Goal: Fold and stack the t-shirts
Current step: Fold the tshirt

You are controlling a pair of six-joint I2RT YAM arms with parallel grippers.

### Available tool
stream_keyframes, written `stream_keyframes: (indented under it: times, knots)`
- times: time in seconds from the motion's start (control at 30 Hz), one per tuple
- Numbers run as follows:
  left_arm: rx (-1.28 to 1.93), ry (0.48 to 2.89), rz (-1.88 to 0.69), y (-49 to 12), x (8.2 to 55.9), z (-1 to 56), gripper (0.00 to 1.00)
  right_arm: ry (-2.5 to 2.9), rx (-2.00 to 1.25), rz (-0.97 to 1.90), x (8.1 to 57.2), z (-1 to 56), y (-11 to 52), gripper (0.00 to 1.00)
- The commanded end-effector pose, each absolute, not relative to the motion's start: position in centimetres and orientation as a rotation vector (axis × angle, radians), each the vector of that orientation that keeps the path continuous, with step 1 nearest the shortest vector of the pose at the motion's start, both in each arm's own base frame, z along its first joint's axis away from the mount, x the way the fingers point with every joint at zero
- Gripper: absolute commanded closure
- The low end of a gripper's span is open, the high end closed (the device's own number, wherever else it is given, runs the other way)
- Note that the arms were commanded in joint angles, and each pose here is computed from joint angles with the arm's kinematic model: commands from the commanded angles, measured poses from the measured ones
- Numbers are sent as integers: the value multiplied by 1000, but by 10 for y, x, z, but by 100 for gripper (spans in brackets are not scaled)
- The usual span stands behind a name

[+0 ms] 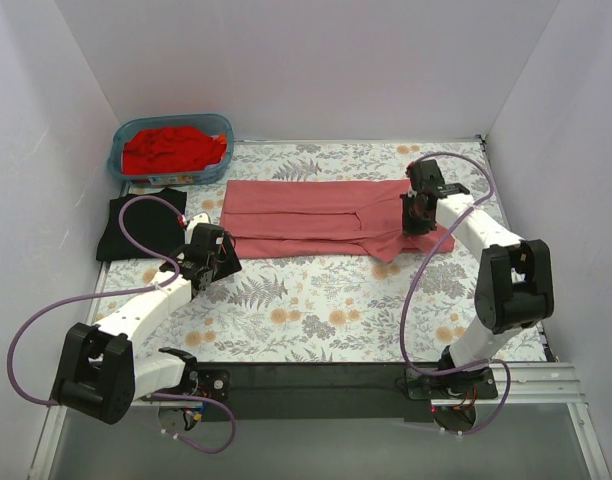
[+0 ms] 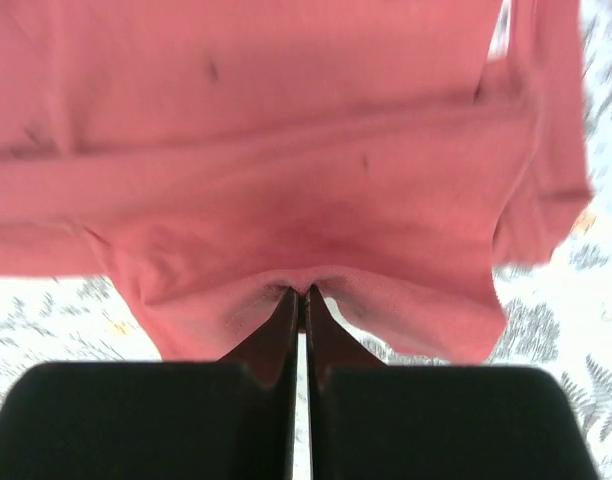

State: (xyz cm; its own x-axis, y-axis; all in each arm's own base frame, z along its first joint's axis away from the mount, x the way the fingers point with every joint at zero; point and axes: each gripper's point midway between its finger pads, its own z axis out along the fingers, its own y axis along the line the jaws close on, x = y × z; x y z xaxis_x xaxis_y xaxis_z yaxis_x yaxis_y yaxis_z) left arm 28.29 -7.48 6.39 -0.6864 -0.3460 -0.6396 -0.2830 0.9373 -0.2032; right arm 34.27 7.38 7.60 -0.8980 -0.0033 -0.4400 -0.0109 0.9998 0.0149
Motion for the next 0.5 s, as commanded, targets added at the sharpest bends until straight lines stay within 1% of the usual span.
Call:
stream_keyframes:
  times: [0.0,0.07,0.1,0.17,0.23,0.27,0.3,0.47]
  knots:
    - [-436,2320,-107,-73,289,74,40,2637,-50,-14,381,94,76,99]
    - [-435,2322,-108,-73,289,73,40,2650,-61,-22,394,89,79,99]
    - [-435,2323,-107,-73,289,73,40,2605,-56,-11,412,103,82,99]
    - [-435,2327,-105,-73,289,71,40,2609,-64,-16,428,98,85,99]
    - [-435,2333,-101,-73,288,69,40,2563,-62,-16,451,112,86,99]
    - [-435,2334,-100,-73,289,69,40,2579,-61,-24,457,102,86,99]
    - [-433,2340,-96,-73,288,68,40,2550,-59,-21,470,112,87,99]
    - [-433,2351,-87,-72,288,64,40,2532,-22,-21,499,108,83,99]
